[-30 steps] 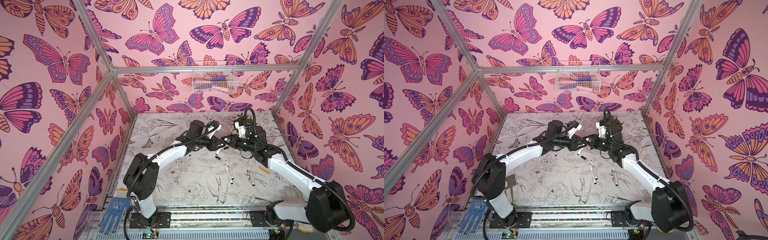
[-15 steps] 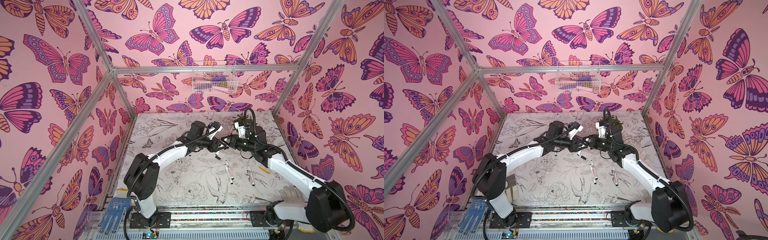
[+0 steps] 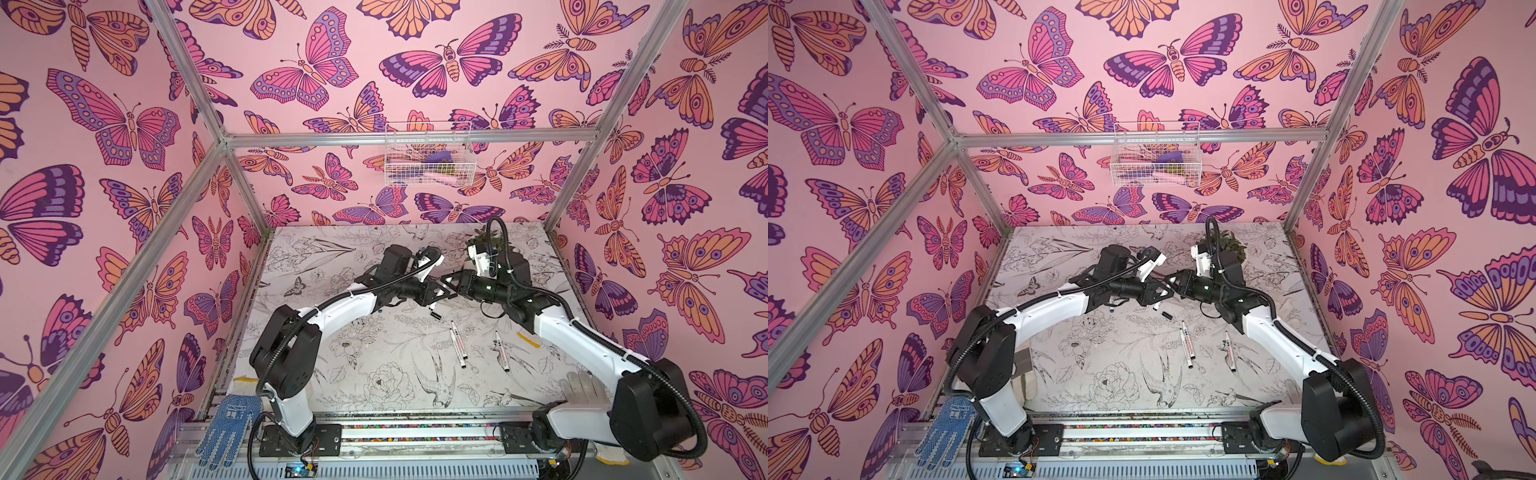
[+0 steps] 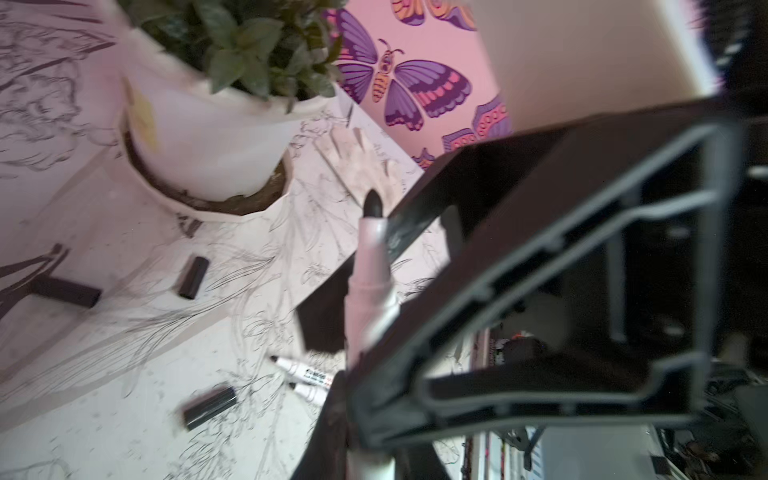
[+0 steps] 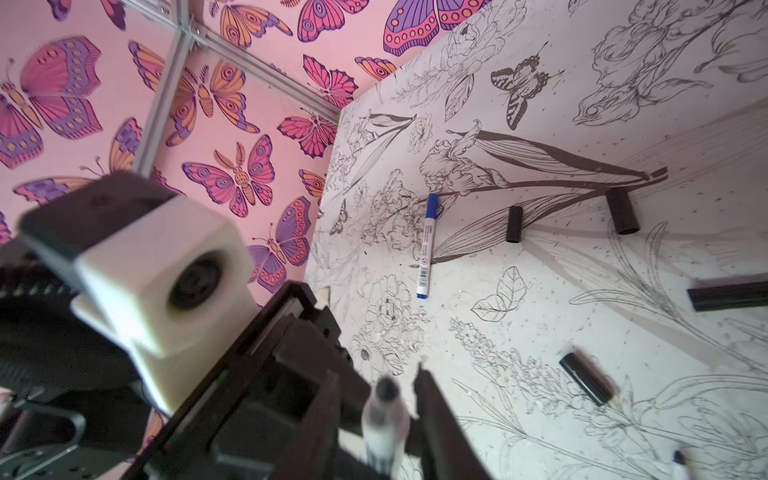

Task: Insert the pens into the pen caps
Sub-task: 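Open the right gripper and withdraw while the left gripper holds the marker upright, then lower the right gripper onto a black cap and close on it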

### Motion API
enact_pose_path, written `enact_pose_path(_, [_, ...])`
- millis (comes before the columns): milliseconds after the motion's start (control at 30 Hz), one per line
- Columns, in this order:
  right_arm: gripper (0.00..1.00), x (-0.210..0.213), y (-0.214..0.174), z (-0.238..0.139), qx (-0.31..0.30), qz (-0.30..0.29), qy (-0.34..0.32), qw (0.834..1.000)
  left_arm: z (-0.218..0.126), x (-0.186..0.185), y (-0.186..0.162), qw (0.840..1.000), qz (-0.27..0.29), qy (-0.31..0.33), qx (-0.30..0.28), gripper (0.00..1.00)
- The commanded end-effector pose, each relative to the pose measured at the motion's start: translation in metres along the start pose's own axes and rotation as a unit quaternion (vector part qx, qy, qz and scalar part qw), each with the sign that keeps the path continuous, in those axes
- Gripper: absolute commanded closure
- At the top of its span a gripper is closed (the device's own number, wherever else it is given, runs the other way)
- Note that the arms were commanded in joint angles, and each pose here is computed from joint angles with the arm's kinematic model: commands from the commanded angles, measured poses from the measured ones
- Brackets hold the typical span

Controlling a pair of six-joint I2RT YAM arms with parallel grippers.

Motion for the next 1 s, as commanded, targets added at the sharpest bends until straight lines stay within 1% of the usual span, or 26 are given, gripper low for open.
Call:
enact_pose_path(0, [0.58, -0.003, 0.002, -0.006, -0.017, -0.002, -0.045, 0.999, -0.026, 0.030, -0.005, 0.987, -0.031, 0.154, -0.027, 1.00])
enact_pose_path(33, [0.58, -0.012, 0.001, -0.005, -0.020, 0.005, -0.073, 0.997, -0.032, 0.036, -0.006, 0.981, -0.043, 0.187, -0.036, 1.00])
enact_pose_path(100, [0.57, -0.032, -0.003, 0.000, -0.020, 0.026, -0.138, 0.990, -0.045, 0.047, -0.007, 0.970, -0.059, 0.229, -0.050, 1.00])
enact_pose_path(167, [0.56, -0.046, -0.004, 0.006, -0.019, 0.047, -0.178, 0.983, -0.049, 0.049, -0.006, 0.967, -0.060, 0.242, -0.055, 1.00])
enact_pose_path(233, [0.55, -0.057, -0.004, 0.015, -0.023, 0.066, -0.226, 0.972, -0.050, 0.049, -0.005, 0.966, -0.066, 0.245, -0.058, 1.00])
enact_pose_path(267, [0.55, -0.062, -0.003, 0.020, -0.026, 0.070, -0.251, 0.965, -0.050, 0.049, -0.004, 0.965, -0.069, 0.244, -0.062, 1.00])
enact_pose_path(400, [0.55, -0.088, 0.001, 0.035, -0.043, 0.133, -0.366, 0.920, -0.052, 0.047, -0.002, 0.966, -0.073, 0.241, -0.068, 1.00])
enact_pose_path(433, [0.55, -0.093, 0.001, 0.038, -0.050, 0.146, -0.377, 0.913, -0.054, 0.046, -0.002, 0.965, -0.072, 0.242, -0.070, 1.00])
enact_pose_path(467, [0.55, -0.097, 0.003, 0.044, -0.057, 0.154, -0.380, 0.910, -0.055, 0.045, -0.002, 0.964, -0.071, 0.244, -0.072, 1.00])
enact_pose_path(500, [0.55, -0.099, 0.005, 0.047, -0.066, 0.166, -0.389, 0.904, -0.056, 0.044, -0.003, 0.964, -0.068, 0.246, -0.072, 1.00])
enact_pose_path(567, [0.55, -0.103, 0.009, 0.054, -0.074, 0.179, -0.397, 0.897, -0.059, 0.042, -0.004, 0.965, -0.061, 0.246, -0.072, 1.00])
enact_pose_path(667, [0.55, -0.109, 0.012, 0.062, -0.081, 0.203, -0.417, 0.883, -0.064, 0.038, -0.005, 0.964, -0.054, 0.249, -0.075, 1.00])
enact_pose_path(800, [0.55, -0.116, 0.015, 0.073, -0.093, 0.226, -0.423, 0.873, -0.069, 0.034, -0.004, 0.964, -0.043, 0.251, -0.077, 1.00])
enact_pose_path(967, [0.56, -0.126, 0.017, 0.093, -0.079, 0.250, -0.427, 0.866, -0.071, 0.031, -0.004, 0.965, -0.029, 0.248, -0.077, 1.00])
Point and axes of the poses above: each gripper's point midway between its finger pads, its own z axis out along the fingers, its own x axis along the line the jaws close on, y = z × x, the point moved 9 cm from there along -z, back along the fingers, and after that the axes turned 8 degrees about z, right-handed, at the moved point
